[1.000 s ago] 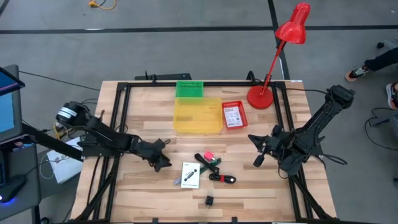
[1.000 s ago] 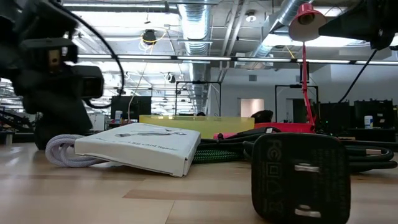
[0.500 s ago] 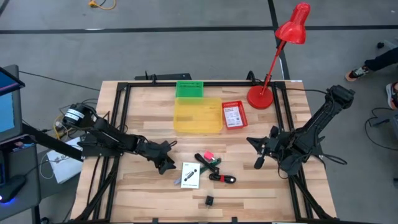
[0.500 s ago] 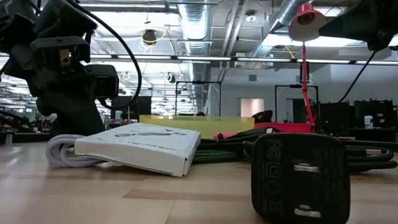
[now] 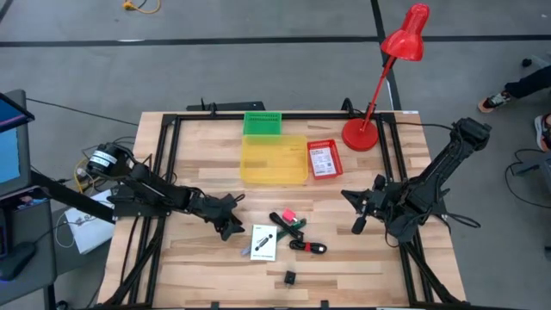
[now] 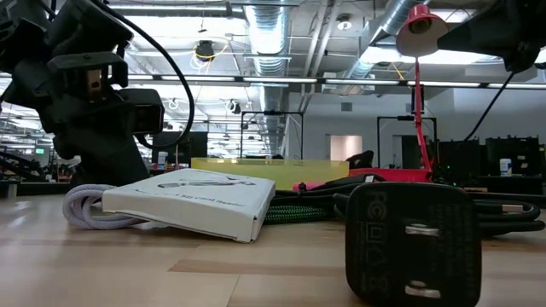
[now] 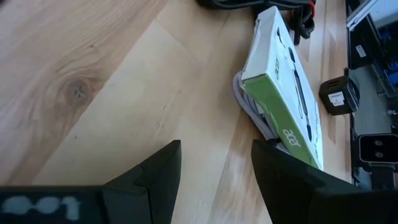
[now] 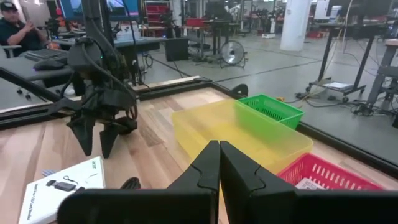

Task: Pick and place items into bin
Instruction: Put the white card reader box into the red bin

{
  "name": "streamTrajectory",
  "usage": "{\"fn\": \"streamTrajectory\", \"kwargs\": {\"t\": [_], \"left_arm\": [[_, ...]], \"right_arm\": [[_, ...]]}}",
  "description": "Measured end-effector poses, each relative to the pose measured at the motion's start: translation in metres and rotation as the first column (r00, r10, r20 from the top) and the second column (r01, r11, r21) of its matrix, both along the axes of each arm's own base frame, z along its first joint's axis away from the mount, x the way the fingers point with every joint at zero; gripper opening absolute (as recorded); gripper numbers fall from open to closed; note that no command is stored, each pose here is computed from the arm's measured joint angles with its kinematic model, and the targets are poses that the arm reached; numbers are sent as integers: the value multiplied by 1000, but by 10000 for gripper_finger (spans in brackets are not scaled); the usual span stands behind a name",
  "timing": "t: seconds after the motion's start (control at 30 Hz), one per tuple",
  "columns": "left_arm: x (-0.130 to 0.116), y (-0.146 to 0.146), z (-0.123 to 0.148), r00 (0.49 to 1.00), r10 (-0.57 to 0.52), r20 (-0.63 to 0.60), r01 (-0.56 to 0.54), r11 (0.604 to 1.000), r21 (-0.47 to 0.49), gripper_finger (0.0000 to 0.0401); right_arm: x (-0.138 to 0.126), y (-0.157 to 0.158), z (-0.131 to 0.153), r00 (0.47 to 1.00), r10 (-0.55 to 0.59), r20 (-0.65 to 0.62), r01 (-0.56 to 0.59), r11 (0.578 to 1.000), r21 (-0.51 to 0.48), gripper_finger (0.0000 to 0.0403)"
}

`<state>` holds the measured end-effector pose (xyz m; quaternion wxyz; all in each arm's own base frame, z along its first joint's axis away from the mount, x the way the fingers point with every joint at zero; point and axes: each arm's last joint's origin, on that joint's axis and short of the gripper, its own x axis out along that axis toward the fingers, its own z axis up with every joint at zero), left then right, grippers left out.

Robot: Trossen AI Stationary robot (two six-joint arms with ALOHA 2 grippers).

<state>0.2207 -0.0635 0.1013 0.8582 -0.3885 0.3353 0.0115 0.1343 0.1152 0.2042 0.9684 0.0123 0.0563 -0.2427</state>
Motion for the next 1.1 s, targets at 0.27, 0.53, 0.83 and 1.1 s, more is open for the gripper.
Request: {"fn": "streamTrajectory", "kwargs": {"t": [0.27, 0.53, 0.83, 1.1], "left_arm": [[0, 0, 0, 1000, 26, -2, -26, 1000, -6, 184], [0, 1, 0, 999, 34, 1, -34, 999, -6, 185], [1, 1, 1, 998, 66, 11, -66, 997, -38, 185], [2, 1, 3, 996, 92, 16, -90, 992, -85, 202]], "right_arm": [[0, 0, 0, 1000, 1, 0, -1, 1000, 0, 0], [0, 0, 0, 1000, 1, 0, -1, 1000, 0, 0], [0, 0, 0, 1000, 1, 0, -1, 1000, 0, 0], [0, 0, 0, 1000, 1, -1, -1, 1000, 0, 0]]}}
